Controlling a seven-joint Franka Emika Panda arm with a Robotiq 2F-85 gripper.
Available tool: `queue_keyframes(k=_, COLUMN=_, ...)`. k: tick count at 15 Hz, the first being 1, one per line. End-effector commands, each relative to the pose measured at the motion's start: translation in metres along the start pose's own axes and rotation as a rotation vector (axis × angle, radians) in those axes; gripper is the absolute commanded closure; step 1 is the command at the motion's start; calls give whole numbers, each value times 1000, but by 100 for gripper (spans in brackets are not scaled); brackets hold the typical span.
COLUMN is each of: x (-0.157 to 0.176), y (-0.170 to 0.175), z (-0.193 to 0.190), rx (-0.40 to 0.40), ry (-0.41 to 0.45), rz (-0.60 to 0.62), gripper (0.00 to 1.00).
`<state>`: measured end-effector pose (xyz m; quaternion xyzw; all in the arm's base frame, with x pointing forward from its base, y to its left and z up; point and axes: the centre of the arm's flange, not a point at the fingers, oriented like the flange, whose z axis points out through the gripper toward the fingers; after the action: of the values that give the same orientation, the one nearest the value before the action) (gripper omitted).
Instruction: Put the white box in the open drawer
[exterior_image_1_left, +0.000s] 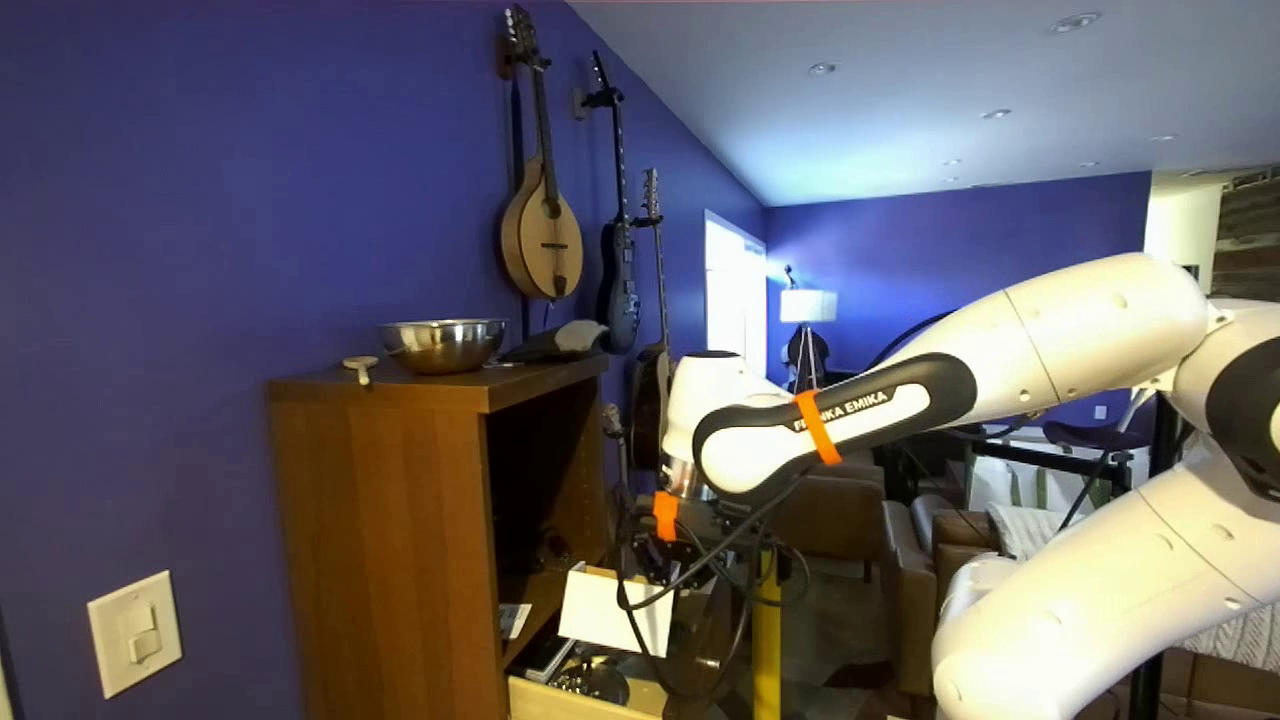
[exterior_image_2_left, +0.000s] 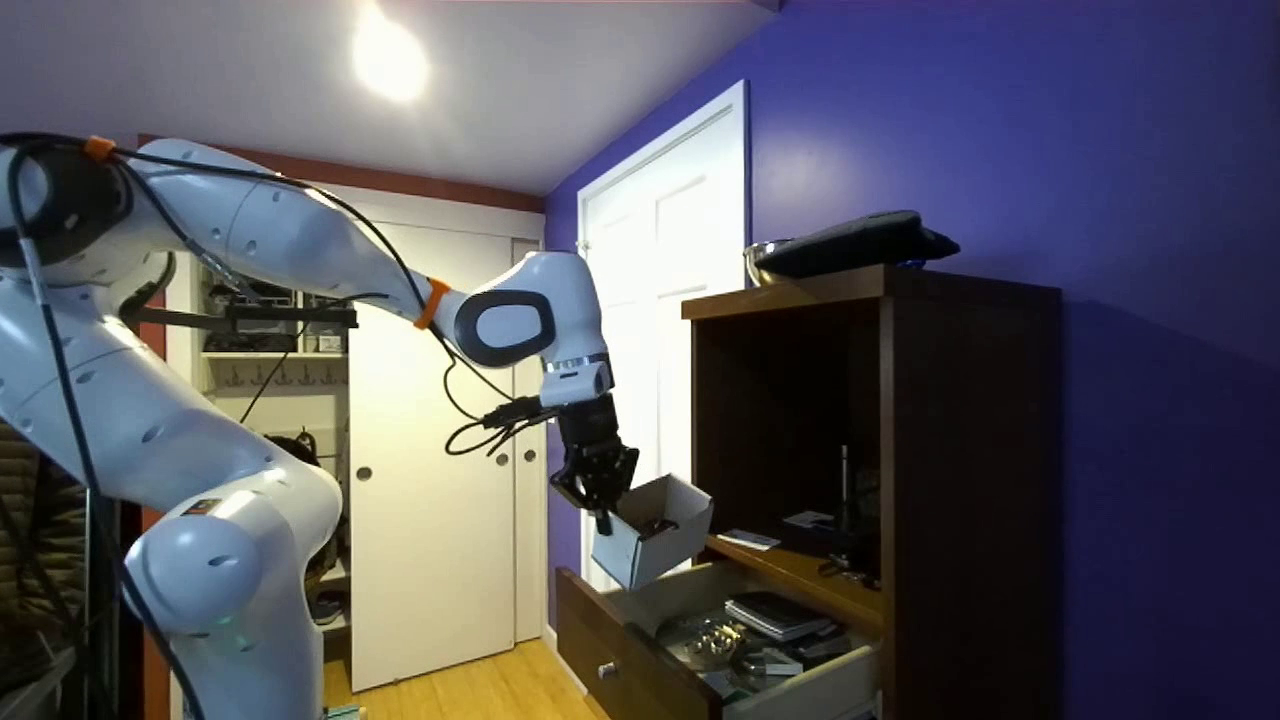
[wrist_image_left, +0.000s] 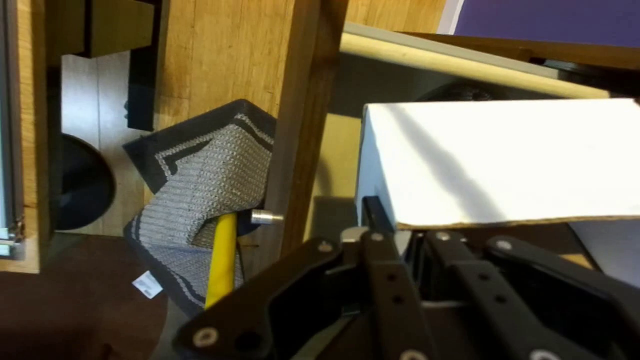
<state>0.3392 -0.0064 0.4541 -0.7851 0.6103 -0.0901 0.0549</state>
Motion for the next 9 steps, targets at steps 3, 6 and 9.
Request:
queue_keyframes(k=3, x=-4, y=11, z=5, rx=-20, ry=89, rz=153, gripper=97)
queue_keyframes(k=6, x=-8, y=-12, z=14, rx=-44, ry=118, rz=192, gripper=97)
queue_keyframes(k=9, x=-19, y=-38, z=30, rx=-55, ry=155, rz=195, gripper=97)
